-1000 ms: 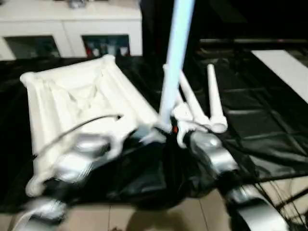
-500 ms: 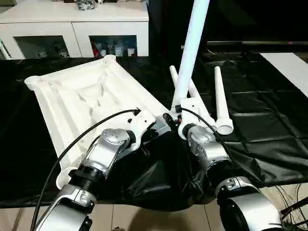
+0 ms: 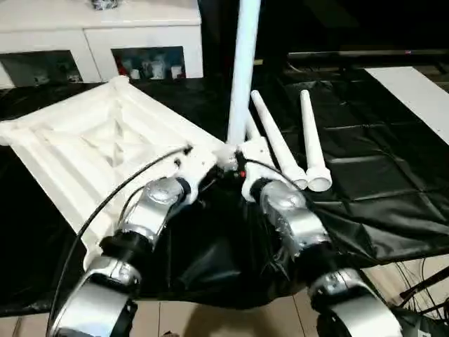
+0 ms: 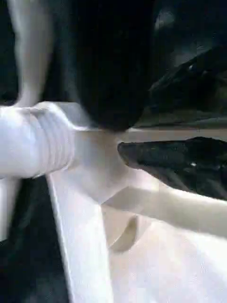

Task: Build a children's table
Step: Rotate leg to tighten, then rotate table base

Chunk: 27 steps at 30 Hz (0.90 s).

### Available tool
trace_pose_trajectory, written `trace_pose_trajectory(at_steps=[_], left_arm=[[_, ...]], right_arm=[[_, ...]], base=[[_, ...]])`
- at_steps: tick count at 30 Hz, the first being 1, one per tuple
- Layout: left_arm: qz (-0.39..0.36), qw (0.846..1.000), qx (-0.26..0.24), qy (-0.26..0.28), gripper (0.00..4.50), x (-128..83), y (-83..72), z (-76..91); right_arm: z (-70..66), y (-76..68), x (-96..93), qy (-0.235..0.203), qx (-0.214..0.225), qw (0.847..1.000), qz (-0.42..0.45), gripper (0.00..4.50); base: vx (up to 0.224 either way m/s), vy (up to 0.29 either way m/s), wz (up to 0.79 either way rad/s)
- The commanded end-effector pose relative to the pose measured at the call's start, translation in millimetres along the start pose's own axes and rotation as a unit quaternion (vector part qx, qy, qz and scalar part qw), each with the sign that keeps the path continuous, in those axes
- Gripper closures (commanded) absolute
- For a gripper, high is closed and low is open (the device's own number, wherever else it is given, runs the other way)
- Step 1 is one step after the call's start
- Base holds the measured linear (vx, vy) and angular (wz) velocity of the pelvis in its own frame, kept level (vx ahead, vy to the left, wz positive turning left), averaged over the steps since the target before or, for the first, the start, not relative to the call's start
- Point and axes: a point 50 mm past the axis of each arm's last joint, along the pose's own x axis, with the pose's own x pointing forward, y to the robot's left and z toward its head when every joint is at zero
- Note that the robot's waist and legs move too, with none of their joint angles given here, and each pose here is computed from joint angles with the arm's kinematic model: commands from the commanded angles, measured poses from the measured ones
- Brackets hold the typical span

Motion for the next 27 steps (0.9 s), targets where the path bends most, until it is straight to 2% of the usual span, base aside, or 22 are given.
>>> trace_pose_trajectory(at_steps=[1,3,4,5,6,9,10,11,12,15,18,19,21,23,27], left_arm=[[0.036,0.999,-0.002,-0.037,3.49,-2.2,16.0,15.6],[0.057,0.996,-0.001,-0.061,3.32,-5.9,25.6,23.5],[0.057,0.996,-0.001,-0.061,3.32,-5.9,25.6,23.5],[0.067,0.994,-0.005,-0.083,3.08,-9.8,32.3,29.2],[0.069,0.994,-0.005,-0.090,3.02,-11.0,34.1,30.5],[0.101,0.992,0.006,-0.075,2.81,-25.3,51.5,30.2],[0.126,0.990,0.005,-0.066,2.81,-40.2,65.6,28.2],[0.135,0.989,0.003,-0.063,2.57,-49.2,72.4,27.0],[0.137,0.989,0.002,-0.062,2.53,-51.8,74.2,26.7],[0.165,0.985,0.021,-0.049,2.35,-84.9,92.7,24.0],[0.206,0.978,0.033,-0.008,2.21,-126.3,113.0,16.1],[0.209,0.977,0.034,-0.004,2.21,-128.9,114.1,15.5],[0.231,0.971,0.047,0.041,2.21,-152.6,122.9,8.3],[0.252,0.958,0.063,0.122,2.21,-184.6,129.6,-5.0],[0.271,0.936,0.080,0.210,2.21,-210.9,133.0,-23.1]], right_arm=[[0.3,2.0,-2.5,0.000,-0.009,1.000,0.000,0.68],[1.9,4.3,-3.7,-0.005,-0.002,1.000,-0.003,0.68],[1.9,4.3,-3.7,-0.005,-0.002,1.000,-0.003,0.68],[3.9,6.1,-4.6,-0.008,0.002,1.000,-0.004,0.68],[4.6,6.8,-5.0,-0.008,0.003,1.000,-0.004,0.68],[5.5,9.2,-5.6,-0.004,-0.001,1.000,0.003,0.68],[3.4,9.9,-5.8,0.006,-0.006,1.000,0.008,0.68],[1.3,10.6,-6.0,0.013,-0.010,1.000,0.012,0.68],[0.7,10.8,-6.1,0.016,-0.011,1.000,0.013,0.68],[-7.7,15.4,-7.5,0.041,-0.027,0.998,0.031,0.68],[-13.7,18.0,-8.3,0.061,-0.026,0.997,0.027,0.68],[-13.9,18.1,-8.3,0.062,-0.026,0.997,0.027,0.68],[-16.4,18.7,-7.9,0.070,-0.025,0.997,0.022,0.68],[-20.0,19.7,-6.0,0.081,-0.022,0.996,0.018,0.68],[-23.1,22.1,-3.1,0.090,-0.023,0.996,0.019,0.68]], base=[[0.000,0.000,0.00],[0.000,0.000,0.00],[0.000,0.000,0.00],[0.000,0.000,0.00],[0.000,0.000,0.00],[0.000,0.000,0.00],[0.000,0.000,0.00],[0.000,0.000,0.00],[0.000,0.000,0.00],[0.000,0.000,0.00],[0.000,0.000,0.00],[0.000,0.000,0.00],[0.000,0.000,0.00],[0.000,0.000,0.00],[0.000,0.000,0.00]])
